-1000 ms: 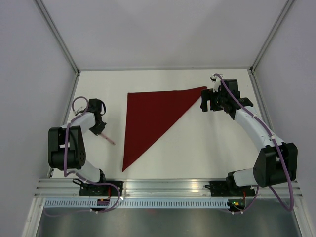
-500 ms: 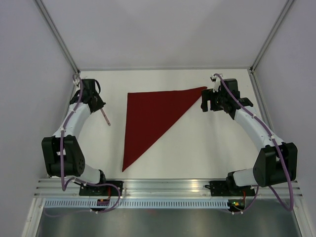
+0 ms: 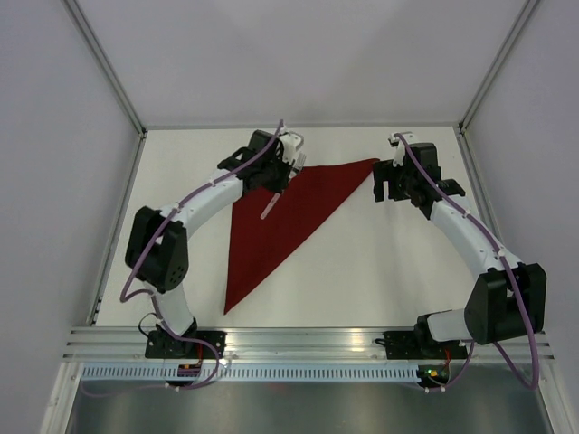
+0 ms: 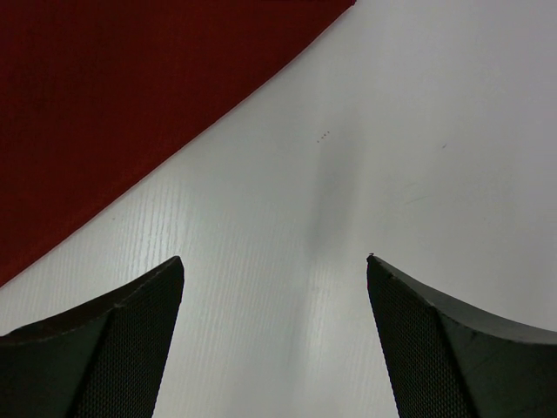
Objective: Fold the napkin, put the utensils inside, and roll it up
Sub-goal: Place the utensil onto the napkin
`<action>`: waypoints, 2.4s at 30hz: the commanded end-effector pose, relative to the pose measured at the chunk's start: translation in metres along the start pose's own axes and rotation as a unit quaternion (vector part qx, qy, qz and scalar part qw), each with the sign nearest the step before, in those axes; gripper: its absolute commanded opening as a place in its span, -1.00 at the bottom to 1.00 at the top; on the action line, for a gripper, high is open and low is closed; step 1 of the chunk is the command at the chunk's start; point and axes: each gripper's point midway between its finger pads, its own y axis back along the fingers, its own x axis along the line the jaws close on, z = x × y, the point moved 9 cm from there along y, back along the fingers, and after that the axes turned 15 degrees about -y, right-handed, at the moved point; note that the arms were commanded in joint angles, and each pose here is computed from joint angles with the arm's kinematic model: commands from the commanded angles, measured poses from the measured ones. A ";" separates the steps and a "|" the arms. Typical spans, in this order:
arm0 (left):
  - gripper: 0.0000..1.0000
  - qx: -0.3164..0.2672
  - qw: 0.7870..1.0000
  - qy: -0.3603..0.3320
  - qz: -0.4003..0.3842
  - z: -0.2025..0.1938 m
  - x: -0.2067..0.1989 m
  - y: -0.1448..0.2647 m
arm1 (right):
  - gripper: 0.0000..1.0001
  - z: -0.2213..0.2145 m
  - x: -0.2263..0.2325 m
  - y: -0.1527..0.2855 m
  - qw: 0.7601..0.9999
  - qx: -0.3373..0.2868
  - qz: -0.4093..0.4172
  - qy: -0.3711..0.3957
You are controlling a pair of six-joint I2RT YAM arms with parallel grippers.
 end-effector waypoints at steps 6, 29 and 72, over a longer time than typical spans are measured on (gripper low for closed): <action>-0.95 0.027 0.985 -0.107 -0.132 0.002 -0.047 -0.053 | 0.83 0.023 -0.005 0.022 0.996 -0.080 -0.042 0.023; -0.95 0.093 0.981 -0.021 -0.168 -0.023 -0.097 -0.085 | 0.84 0.022 -0.004 0.021 0.996 -0.073 -0.037 0.023; -0.93 0.133 0.982 -0.004 -0.137 -0.039 -0.100 -0.098 | 0.84 0.017 -0.004 0.017 0.997 -0.059 -0.034 0.024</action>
